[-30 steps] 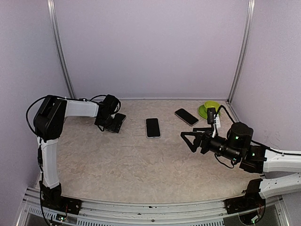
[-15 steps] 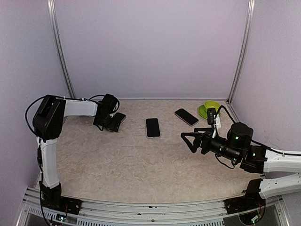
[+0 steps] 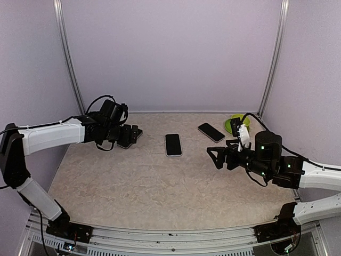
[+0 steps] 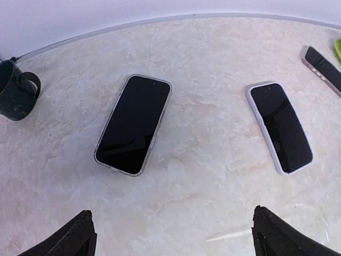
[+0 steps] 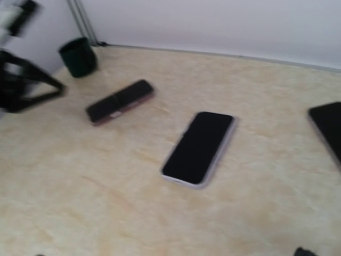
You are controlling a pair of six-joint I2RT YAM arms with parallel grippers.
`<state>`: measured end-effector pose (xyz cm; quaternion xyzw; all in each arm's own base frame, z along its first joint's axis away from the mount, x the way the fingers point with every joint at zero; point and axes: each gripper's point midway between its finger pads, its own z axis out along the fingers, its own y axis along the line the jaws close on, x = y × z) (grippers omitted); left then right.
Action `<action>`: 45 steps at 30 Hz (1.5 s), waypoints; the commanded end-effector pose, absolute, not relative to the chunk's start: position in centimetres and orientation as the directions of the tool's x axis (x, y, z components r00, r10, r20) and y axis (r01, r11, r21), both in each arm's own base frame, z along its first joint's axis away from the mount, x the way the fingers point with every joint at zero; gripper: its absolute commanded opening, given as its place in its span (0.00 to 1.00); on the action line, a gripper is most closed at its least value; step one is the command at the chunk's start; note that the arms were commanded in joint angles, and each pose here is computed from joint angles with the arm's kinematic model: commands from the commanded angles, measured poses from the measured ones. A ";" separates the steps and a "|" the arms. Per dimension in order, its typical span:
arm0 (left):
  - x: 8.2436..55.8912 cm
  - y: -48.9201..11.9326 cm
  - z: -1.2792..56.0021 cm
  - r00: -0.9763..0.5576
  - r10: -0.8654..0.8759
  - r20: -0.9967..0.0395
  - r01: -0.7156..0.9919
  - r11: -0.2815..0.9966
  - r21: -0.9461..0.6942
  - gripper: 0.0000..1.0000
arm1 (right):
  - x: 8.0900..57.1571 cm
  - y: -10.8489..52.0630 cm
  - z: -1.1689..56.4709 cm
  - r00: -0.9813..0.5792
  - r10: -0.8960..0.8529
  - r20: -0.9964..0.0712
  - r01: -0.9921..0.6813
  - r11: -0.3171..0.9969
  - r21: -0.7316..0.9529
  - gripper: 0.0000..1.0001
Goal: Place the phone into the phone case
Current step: Reset both arms
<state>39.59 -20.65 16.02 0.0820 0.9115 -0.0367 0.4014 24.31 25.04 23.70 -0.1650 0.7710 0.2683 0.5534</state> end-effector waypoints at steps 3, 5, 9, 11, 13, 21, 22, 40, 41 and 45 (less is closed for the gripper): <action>36.3 -20.6 20.0 -0.550 0.001 -0.835 0.150 0.984 -0.098 0.99 | 26.0 23.0 22.2 -0.350 -0.100 -0.932 -0.464 0.882 0.079 1.00; 35.3 -20.4 21.0 -0.522 -0.010 -0.853 0.160 0.981 -0.110 0.99 | 26.3 22.5 22.0 -0.366 -0.111 -0.924 -0.453 0.888 0.073 1.00; 33.5 -19.4 22.5 -0.466 -0.073 -0.882 0.163 0.972 -0.167 0.99 | 27.4 20.8 22.3 -0.398 -0.084 -0.914 -0.430 0.897 0.105 1.00; 32.6 -18.7 23.5 -0.430 -0.116 -0.895 0.165 0.965 -0.204 0.99 | 28.2 19.0 22.5 -0.406 -0.055 -0.912 -0.384 0.916 0.115 1.00; 31.7 -18.4 24.2 -0.395 -0.136 -0.909 0.185 0.957 -0.223 0.99 | 28.5 17.4 23.2 -0.400 -0.027 -0.916 -0.350 0.928 0.125 1.00; 28.1 -15.2 27.4 -0.271 -0.197 -0.942 0.217 0.941 -0.259 0.99 | 29.2 12.8 24.4 -0.404 -0.009 -0.915 -0.236 0.967 0.095 1.00; 27.8 -15.0 27.4 -0.267 -0.191 -0.944 0.221 0.942 -0.253 0.99 | 29.2 12.6 24.4 -0.404 -0.008 -0.915 -0.227 0.969 0.092 1.00; 24.4 -11.4 28.1 -0.194 -0.207 -0.959 0.219 0.944 -0.248 0.99 | 29.0 11.5 25.3 -0.398 0.021 -0.917 -0.176 0.979 0.099 1.00; 24.4 -11.4 28.1 -0.192 -0.208 -0.959 0.221 0.943 -0.249 0.99 | 29.0 11.6 25.3 -0.397 0.022 -0.918 -0.177 0.979 0.100 1.00; 24.4 -11.5 27.8 -0.194 -0.204 -0.960 0.222 0.944 -0.245 0.99 | 29.0 11.7 25.1 -0.405 0.023 -0.914 -0.182 0.978 0.105 1.00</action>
